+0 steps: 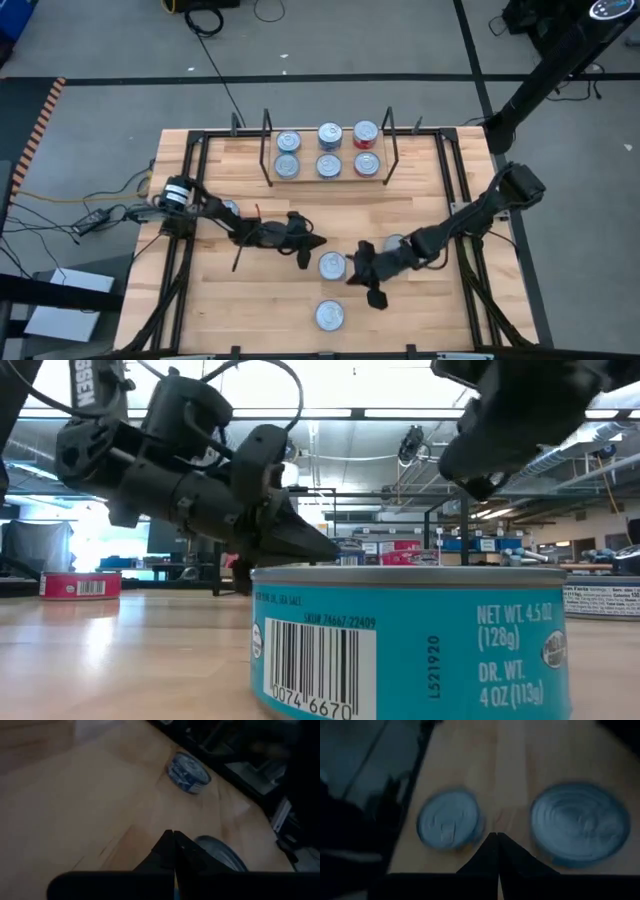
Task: Stack canned seafood by type on shelf
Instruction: Stack the center light blue tuna can on top of the other light blue tuna can on the shelf
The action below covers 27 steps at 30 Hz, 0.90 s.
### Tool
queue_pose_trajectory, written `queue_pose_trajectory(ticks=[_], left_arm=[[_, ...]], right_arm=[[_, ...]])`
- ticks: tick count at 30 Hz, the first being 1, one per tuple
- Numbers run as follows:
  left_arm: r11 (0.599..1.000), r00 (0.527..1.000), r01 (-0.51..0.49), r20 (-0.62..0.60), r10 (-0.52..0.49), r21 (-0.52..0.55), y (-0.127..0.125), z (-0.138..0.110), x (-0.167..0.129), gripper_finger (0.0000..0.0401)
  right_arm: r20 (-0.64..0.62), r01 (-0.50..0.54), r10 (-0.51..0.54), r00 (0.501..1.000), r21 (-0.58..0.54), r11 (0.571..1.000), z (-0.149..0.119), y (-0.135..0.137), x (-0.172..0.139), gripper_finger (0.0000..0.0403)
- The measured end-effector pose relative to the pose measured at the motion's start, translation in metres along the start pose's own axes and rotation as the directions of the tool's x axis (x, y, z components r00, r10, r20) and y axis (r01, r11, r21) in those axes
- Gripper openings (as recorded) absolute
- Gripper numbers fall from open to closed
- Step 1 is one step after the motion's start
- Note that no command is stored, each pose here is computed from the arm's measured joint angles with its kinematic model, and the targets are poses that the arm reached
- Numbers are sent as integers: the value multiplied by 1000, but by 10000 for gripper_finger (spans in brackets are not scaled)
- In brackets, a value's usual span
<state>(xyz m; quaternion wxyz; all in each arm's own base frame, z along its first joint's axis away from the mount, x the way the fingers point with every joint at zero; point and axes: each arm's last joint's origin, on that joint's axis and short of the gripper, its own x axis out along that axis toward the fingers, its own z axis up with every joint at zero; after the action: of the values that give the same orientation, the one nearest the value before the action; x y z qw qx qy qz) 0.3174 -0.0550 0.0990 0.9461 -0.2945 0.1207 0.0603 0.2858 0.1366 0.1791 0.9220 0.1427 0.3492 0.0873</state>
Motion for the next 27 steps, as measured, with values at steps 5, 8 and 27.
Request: queue_pose_trajectory(ticks=[5, 8, 27], left_arm=[[1000, 1000, 21, -24, -21, 14, 1, -7, 17, 0], [998, 999, 35, -28, -34, 48, 1, -9, 22, 0], [990, 999, 34, -43, -29, 135, 1, -13, 29, 0]], right_arm=[[-105, 0, -5, 994, -53, 999, -19, 4, 19, 7], [-131, 31, -39, 991, -60, 998, -28, 1, 36, 7], [-19, 76, -76, 997, -36, 996, -19, -4, 61, 7]])
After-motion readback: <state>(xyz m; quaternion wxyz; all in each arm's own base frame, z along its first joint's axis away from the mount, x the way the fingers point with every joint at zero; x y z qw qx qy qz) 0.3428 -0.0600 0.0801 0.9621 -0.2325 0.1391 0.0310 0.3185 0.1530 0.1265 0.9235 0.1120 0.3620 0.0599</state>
